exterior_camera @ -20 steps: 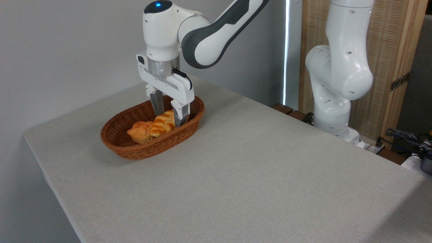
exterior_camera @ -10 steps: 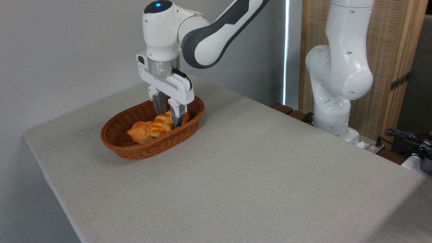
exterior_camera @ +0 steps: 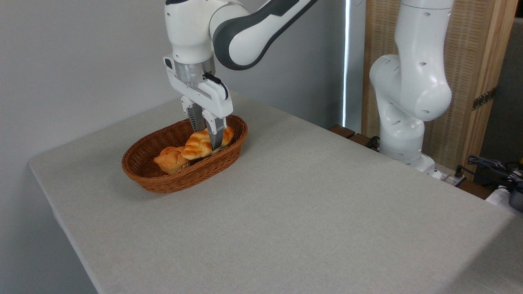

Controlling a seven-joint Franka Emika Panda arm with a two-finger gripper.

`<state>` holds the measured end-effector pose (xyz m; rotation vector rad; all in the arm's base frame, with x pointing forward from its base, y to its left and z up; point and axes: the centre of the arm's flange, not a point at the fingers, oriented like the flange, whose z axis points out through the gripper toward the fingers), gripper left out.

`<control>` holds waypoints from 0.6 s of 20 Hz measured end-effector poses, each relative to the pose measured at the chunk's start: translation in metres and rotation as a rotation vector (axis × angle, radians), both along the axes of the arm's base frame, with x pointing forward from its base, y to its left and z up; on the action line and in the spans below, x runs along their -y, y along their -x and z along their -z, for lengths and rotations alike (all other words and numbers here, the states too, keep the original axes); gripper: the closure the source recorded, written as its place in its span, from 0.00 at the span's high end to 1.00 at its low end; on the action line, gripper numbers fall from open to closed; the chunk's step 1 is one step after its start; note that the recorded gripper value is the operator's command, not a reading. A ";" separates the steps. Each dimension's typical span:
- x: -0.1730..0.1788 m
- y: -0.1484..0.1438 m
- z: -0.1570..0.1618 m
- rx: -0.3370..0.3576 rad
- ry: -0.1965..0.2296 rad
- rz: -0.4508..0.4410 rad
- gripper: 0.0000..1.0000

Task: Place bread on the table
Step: 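Lift the braided roll up out of the basket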

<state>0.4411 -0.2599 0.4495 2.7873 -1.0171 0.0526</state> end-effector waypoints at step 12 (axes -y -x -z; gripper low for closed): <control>-0.024 -0.026 -0.040 0.027 0.029 -0.054 0.56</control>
